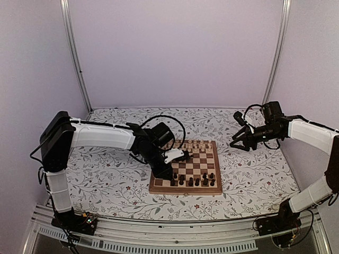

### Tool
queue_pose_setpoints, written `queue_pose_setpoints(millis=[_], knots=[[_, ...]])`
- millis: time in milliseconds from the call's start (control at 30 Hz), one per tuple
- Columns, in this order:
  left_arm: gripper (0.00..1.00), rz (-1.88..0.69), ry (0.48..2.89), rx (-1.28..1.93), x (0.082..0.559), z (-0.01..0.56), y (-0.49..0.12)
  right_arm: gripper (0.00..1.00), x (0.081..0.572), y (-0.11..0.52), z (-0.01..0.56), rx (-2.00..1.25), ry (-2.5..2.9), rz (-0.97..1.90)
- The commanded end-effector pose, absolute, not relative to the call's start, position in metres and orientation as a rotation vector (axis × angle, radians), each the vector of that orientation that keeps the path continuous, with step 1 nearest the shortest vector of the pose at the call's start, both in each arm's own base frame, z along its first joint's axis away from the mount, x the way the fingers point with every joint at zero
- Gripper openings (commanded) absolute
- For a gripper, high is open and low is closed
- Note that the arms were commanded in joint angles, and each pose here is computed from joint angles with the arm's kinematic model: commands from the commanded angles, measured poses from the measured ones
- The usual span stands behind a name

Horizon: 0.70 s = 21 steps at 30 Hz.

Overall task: Set up the chess pieces on the board
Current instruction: Move the chess piece to the chessboard.

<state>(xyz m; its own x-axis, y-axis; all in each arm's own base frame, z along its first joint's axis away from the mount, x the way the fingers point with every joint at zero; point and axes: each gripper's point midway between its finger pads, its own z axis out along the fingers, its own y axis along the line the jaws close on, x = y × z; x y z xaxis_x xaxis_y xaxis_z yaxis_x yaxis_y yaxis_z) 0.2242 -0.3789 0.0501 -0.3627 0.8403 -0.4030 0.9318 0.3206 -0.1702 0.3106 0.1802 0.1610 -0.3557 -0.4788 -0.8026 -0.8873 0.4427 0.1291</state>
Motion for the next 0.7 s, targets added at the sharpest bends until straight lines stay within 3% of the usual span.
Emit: queue_pose_setpoints(millis=[0,667], knots=[[0.2,-0.504,2.351,1.608,0.226,0.049,-0.378,0.5,0.311,0.181,0.163,-1.15,1.988,0.752],[0.13,-0.4,2.385,1.578,0.237,0.051,-0.351,0.5,0.311,0.181,0.161,-1.15,1.992,0.754]])
